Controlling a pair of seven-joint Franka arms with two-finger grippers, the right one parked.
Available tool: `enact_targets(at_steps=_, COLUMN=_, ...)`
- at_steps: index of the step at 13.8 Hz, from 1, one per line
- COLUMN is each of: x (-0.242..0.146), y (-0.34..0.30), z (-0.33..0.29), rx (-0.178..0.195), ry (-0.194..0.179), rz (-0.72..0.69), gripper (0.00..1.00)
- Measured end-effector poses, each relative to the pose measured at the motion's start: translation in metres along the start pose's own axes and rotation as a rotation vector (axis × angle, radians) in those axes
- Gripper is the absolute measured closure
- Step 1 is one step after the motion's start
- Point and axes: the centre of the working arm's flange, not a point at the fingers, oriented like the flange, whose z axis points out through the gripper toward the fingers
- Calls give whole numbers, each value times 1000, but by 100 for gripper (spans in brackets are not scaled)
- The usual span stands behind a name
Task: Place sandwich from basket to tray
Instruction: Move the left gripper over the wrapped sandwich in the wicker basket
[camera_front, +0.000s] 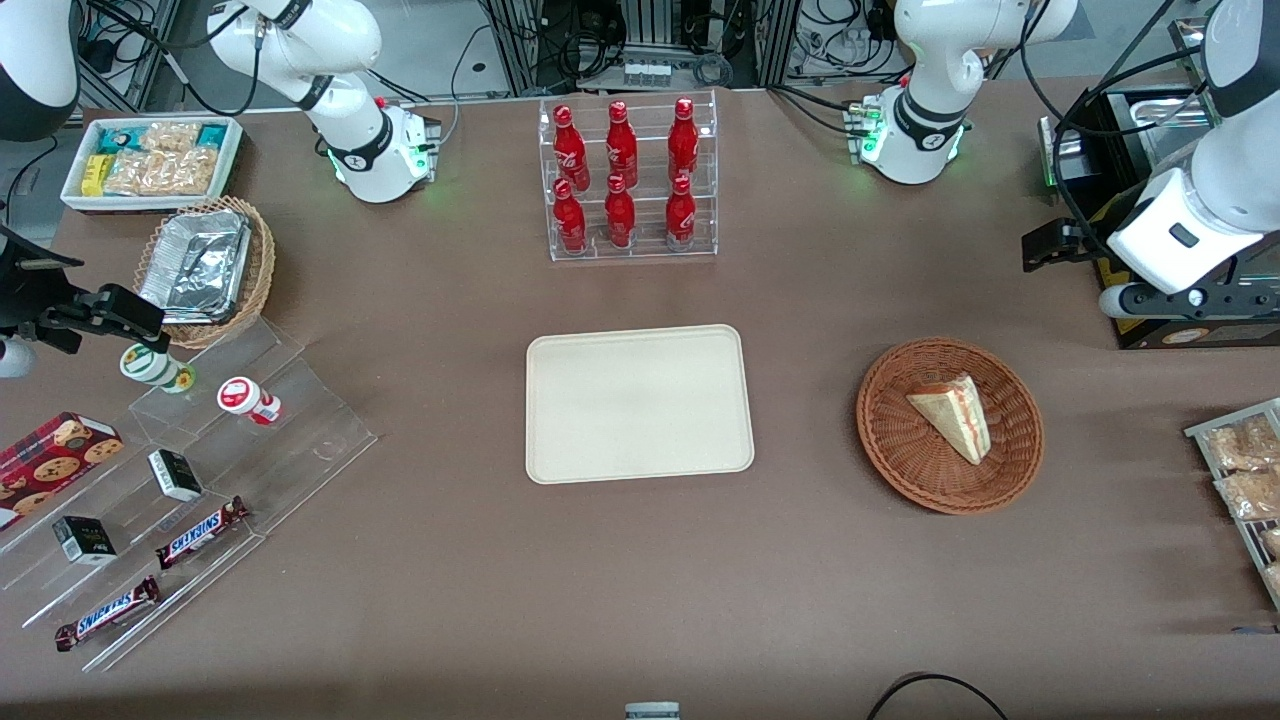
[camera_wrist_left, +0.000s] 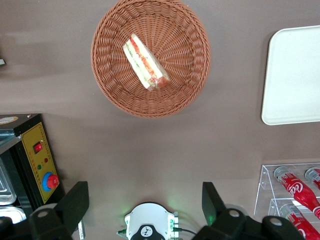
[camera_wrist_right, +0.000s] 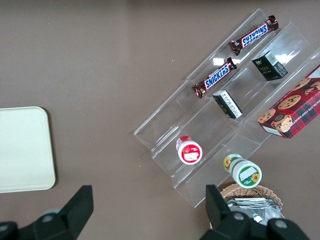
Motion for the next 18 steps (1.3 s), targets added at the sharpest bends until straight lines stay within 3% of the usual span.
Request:
enact_targets(at_steps=5, x=2, y=0, z=-1, rx=0, ry=17, rz=-2, gripper=0)
enact_targets(at_steps=8, x=11, y=0, z=8, rx=-2, ry=51, rz=-6, gripper=0)
enact_targets(at_steps=14, x=34, y=0, z=83, rx=-2, ry=51, rz=-10, gripper=0)
enact_targets(at_steps=18, x=46, y=0, z=140, rx=-7, ry=87, rz=-50, gripper=0)
